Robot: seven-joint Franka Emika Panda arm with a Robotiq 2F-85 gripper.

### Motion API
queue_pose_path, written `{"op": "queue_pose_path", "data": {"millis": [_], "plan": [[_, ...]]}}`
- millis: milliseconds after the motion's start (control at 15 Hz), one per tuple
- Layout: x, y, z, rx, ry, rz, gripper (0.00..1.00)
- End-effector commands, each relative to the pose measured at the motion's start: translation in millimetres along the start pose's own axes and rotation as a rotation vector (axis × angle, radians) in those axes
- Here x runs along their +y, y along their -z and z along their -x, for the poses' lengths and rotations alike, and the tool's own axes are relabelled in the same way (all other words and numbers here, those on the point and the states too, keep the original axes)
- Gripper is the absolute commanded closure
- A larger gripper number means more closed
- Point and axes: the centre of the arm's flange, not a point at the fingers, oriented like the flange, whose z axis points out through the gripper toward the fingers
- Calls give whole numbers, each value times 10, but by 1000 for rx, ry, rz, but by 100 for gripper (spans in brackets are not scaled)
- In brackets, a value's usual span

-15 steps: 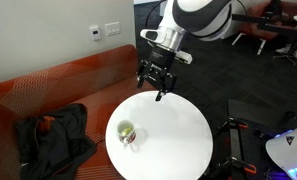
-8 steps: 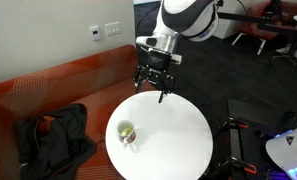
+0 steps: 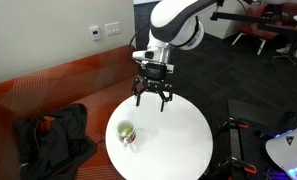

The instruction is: Pick up the yellow pen from the red mug cup and put it on the table.

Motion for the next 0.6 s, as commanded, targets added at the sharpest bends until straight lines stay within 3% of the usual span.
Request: {"op": "queue_pose_path", "data": {"millis": [0,533], "plan": [[0,6,-3,0,1,1,0],[183,-34,84,14,70,-24,0]]}}
